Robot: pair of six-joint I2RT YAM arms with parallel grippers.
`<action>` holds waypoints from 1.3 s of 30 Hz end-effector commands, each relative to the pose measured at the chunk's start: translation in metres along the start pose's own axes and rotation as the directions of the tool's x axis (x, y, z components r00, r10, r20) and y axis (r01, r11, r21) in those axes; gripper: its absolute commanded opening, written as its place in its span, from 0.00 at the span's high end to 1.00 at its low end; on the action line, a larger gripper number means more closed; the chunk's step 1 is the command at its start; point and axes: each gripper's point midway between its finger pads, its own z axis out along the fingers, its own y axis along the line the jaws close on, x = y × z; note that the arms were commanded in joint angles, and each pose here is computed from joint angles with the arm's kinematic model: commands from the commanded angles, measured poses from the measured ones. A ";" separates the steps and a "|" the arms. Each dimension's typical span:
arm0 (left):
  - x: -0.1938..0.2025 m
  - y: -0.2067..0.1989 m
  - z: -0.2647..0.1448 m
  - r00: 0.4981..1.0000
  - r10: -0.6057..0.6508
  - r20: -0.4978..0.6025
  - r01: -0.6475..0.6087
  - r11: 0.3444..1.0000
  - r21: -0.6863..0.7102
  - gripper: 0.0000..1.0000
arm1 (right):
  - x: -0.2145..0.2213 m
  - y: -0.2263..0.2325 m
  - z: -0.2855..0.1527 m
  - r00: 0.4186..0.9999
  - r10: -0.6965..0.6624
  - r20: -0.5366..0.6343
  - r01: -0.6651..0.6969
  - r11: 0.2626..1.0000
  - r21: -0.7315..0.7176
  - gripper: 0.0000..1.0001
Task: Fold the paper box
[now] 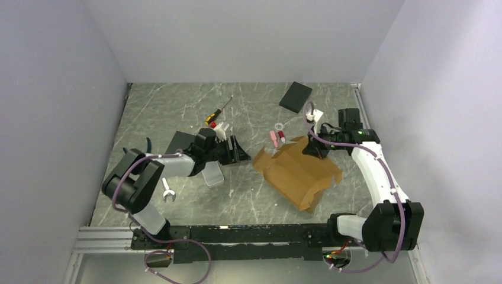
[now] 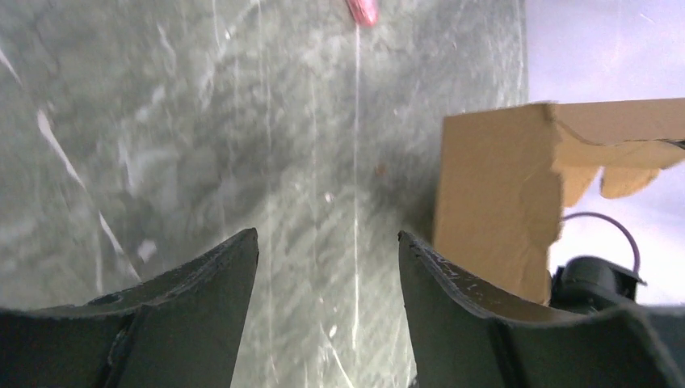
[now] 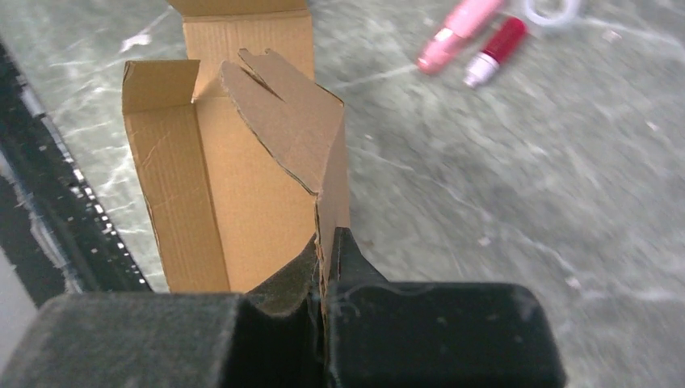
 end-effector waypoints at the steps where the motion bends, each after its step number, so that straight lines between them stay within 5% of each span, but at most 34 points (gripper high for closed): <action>1: -0.005 -0.038 -0.027 0.997 0.010 0.083 -0.021 0.990 0.142 0.31 | -0.026 0.028 0.018 0.996 -0.073 0.052 0.079 0.989 -0.128 1.00; 16: 0.036 -0.071 -0.037 0.999 0.016 -0.029 -0.005 0.938 0.346 0.31 | -0.030 0.040 0.030 0.991 -0.123 0.059 0.130 0.983 -0.130 1.00; 28: 0.036 -0.068 -0.038 0.999 -0.030 -0.031 0.038 0.941 0.337 0.26 | -0.027 0.035 0.031 0.987 -0.153 0.044 0.157 0.984 -0.083 1.00; 39: 0.024 -0.068 -0.037 1.000 0.012 -0.013 -0.007 0.942 0.337 0.16 | -0.046 0.028 0.027 0.919 -0.392 -0.047 0.391 0.920 -0.020 1.00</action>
